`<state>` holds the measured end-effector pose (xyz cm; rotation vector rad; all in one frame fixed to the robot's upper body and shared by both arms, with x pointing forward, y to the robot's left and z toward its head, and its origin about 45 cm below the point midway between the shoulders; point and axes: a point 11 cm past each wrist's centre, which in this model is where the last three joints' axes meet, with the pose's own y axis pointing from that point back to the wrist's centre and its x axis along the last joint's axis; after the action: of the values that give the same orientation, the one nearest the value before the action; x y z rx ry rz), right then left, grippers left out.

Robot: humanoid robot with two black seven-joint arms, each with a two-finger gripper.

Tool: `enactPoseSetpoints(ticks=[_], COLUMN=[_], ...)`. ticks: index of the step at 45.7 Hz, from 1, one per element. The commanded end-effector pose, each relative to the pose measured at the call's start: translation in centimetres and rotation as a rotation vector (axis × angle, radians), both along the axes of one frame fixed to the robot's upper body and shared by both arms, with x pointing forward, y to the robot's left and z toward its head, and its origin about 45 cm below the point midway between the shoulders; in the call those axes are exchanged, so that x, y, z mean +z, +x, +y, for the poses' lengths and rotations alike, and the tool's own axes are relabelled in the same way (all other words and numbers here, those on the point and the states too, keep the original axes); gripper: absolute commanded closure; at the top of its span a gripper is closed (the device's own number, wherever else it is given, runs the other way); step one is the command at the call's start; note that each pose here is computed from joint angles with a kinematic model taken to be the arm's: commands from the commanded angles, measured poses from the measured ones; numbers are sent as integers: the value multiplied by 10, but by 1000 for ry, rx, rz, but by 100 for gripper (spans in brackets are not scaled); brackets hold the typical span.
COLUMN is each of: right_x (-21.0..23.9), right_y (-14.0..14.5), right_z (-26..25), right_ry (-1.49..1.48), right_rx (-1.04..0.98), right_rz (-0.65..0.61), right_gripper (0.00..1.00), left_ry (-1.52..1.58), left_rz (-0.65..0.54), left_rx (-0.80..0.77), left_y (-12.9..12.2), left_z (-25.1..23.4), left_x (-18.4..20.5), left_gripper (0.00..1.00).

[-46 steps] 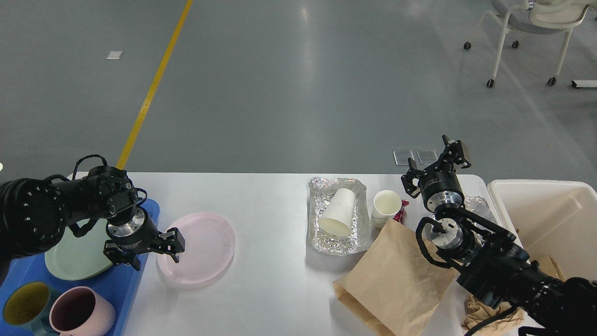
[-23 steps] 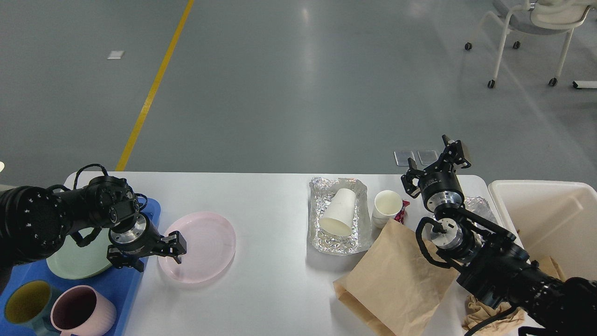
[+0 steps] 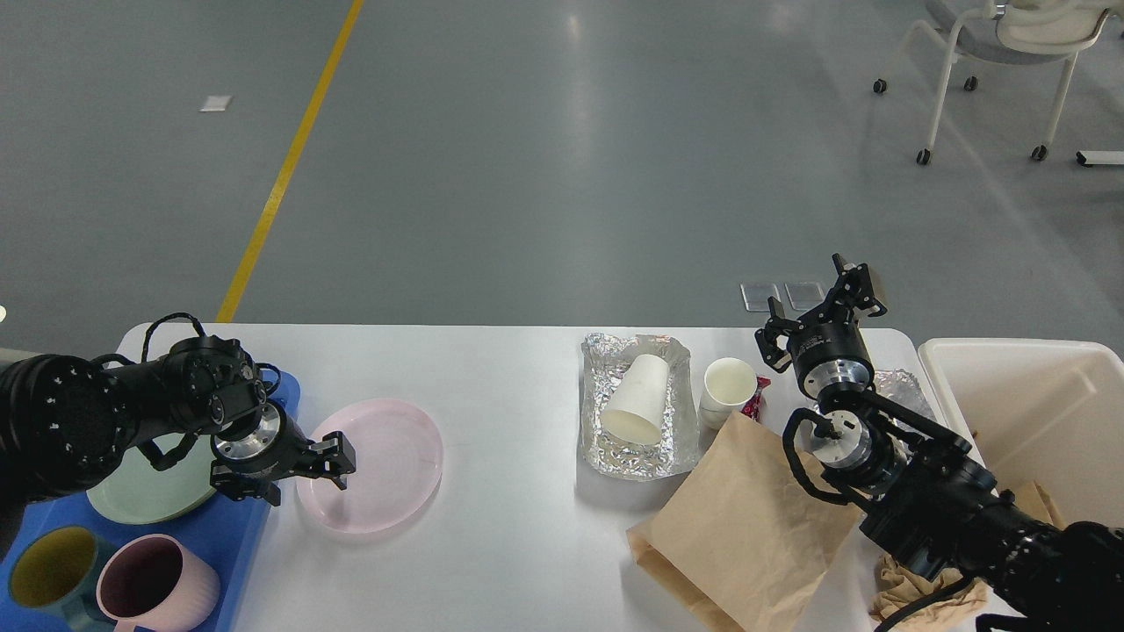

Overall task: Tidy desktop
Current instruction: 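Lower the left gripper to the rim of the pink plate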

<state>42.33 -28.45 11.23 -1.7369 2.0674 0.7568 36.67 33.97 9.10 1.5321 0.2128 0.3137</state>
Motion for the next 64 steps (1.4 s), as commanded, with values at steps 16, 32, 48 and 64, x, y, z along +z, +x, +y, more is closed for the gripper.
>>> enactPoseSetpoints(ticks=[16, 32, 48, 64], right_x=[0, 0, 0, 0], right_y=[0, 0, 0, 0], right_z=[0, 0, 0, 0], right_ry=[0, 0, 0, 0], right_rx=[0, 0, 0, 0], right_rz=[0, 0, 0, 0], right_gripper=[0, 0, 0, 0], left_ry=[-5, 3, 5, 8], left_rz=[5, 16, 42, 37], left_rx=[1, -4, -11, -11], left_y=[-2, -4, -8, -8], left_z=[-2, -1, 0, 0], left_x=[-3, -4, -5, -6], left_gripper=[28, 52, 69, 73])
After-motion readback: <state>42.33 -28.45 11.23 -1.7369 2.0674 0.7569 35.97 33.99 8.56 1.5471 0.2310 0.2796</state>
